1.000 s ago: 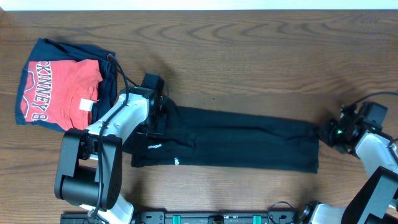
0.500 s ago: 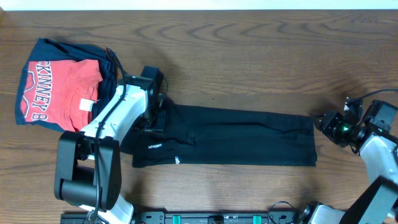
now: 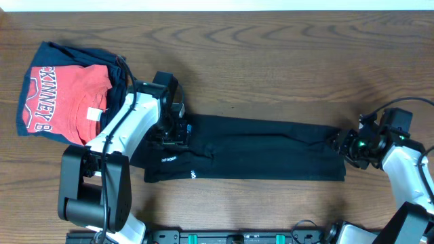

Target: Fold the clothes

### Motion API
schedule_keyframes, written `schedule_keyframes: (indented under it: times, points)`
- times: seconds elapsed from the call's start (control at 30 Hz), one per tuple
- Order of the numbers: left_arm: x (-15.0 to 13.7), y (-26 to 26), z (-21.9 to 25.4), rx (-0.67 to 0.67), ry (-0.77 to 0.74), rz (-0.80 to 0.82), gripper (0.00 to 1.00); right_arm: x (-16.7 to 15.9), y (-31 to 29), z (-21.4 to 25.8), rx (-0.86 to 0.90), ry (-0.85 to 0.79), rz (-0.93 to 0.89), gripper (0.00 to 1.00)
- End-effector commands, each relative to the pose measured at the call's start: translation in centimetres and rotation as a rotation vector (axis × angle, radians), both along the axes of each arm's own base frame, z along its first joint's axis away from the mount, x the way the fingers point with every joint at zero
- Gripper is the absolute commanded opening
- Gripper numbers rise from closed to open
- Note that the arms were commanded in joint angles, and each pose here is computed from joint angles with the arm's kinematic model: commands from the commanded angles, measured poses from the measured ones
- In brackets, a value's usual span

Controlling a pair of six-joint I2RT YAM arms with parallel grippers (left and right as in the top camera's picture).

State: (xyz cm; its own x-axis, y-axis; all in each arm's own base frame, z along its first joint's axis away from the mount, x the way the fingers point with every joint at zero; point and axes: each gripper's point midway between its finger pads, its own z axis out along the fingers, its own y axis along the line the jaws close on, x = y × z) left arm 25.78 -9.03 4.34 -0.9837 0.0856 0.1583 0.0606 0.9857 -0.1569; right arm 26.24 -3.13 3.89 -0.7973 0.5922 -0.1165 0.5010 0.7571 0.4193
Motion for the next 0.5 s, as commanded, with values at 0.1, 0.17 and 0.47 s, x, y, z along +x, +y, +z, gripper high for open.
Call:
schedule_keyframes:
  times: [0.1,0.17,0.47]
  points:
    - [-0.4,-0.2,0.1,-0.022,0.010,0.000,0.73,-0.1,-0.3,-1.8,-0.035,0.088,-0.101,0.47]
    - [-0.5,-0.7,0.2,-0.051,0.013,-0.008,0.73,-0.1,0.0,-2.3,-0.027,0.100,-0.088,0.45]
    - [-1.3,-4.1,0.6,-0.217,0.018,-0.107,0.77,0.9,0.6,-0.2,-0.004,0.001,0.004,0.01]
